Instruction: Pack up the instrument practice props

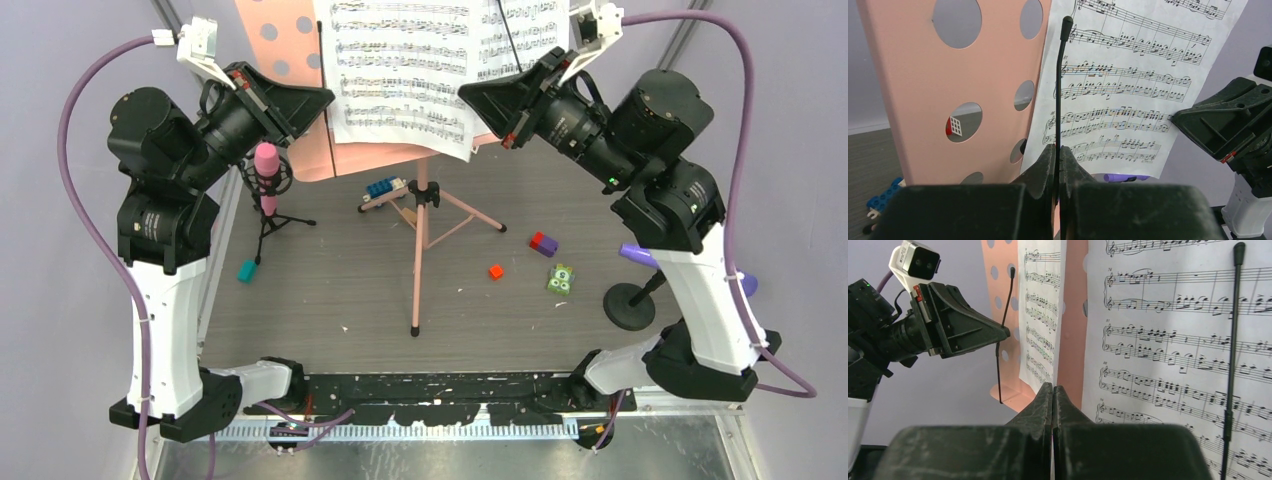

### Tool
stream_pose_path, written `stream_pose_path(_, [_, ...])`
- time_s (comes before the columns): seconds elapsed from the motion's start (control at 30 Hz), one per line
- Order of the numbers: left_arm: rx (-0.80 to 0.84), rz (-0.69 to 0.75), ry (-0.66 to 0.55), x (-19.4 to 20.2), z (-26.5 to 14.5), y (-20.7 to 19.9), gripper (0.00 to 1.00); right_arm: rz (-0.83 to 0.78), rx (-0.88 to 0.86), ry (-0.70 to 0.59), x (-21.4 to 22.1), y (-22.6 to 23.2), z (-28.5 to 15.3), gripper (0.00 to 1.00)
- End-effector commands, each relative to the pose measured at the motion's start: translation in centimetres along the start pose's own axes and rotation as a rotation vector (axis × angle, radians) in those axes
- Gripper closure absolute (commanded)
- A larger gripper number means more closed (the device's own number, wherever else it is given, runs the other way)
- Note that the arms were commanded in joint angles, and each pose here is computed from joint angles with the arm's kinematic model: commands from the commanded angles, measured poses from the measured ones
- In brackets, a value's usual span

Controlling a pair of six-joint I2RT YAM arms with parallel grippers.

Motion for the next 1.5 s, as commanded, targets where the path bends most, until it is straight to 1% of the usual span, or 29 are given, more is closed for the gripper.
stream_pose_path(0.0, [0.041, 0.049, -0.061, -1.5, -0.9, -1.4, 0.99, -0.057, 0.04, -0.073, -1.9, -0.4, -1.7, 0.99])
stream_pose_path(0.1, [0.039, 0.047, -0.063, -1.4, -0.8, -1.3, 0.93, -0.067, 0.046, -0.084, -2.1, -0.4, -2.6, 0.98])
stream_pose_path(0.13, [0.039, 0.047, -0.065, -1.4, -0.8, -1.3, 0.88, -0.069, 0.048, -0.085, -2.2, -0.4, -2.8, 0.99])
stream_pose_path(0.27, [0.037, 0.043, -0.068, -1.4, -0.7, -1.2, 0.83, -0.085, 0.059, -0.092, -2.5, -0.5, -3.7, 0.98])
stream_pose_path(0.33, [0.035, 0.044, -0.068, -1.4, -0.6, -1.1, 0.74, -0.093, 0.065, -0.096, -2.6, -0.5, -4.4, 0.98])
stream_pose_path(0.43, [0.037, 0.045, -0.07, -1.4, -0.7, -1.2, 0.67, -0.091, 0.061, -0.096, -2.7, -0.3, -5.0, 0.98])
stream_pose_path(0.63, [0.047, 0.057, -0.087, -1.8, -1.3, -1.7, 0.47, -0.067, 0.037, -0.088, -2.3, 0.1, -5.8, 0.98])
stream_pose_path(0.87, [0.068, 0.075, -0.097, -2.1, -2.6, -2.9, 0.3, -0.029, 0.012, -0.078, -1.8, 0.7, -7.3, 0.98])
stream_pose_path(0.97, [0.085, 0.082, -0.102, -2.3, -3.6, -3.8, 0.21, -0.018, 0.007, -0.069, -1.3, 0.8, -8.1, 0.98])
stream_pose_path(1.1, [0.083, 0.097, -0.103, -2.3, -5.2, -4.7, 0.16, -0.01, 0.022, -0.06, -0.6, 0.5, -9.5, 0.99])
stream_pose_path(1.27, [0.04, 0.129, -0.116, -1.7, -7.9, -5.1, 0.14, 0.01, 0.035, -0.036, 0.7, 0.3, -12.0, 0.99])
stream_pose_path(1.37, [0.004, 0.143, -0.11, -0.9, -9.1, -4.8, 0.14, 0.027, 0.063, -0.023, 1.9, -0.3, -13.6, 0.99])
stream_pose_path(1.47, [-0.043, 0.143, -0.076, 0.4, -9.7, -3.8, 0.14, 0.049, 0.099, 0.016, 3.5, -0.9, -15.3, 0.99])
Point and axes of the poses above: each gripper's point midway between its finger pads, its own z axis out along the fingers, its own y axis along the line the jaws close on, x = y × z, the point moved 2 cm from there along -z, back along the fingers, and after that the axes turned 5 degrees about z, right-handed, at the moved point
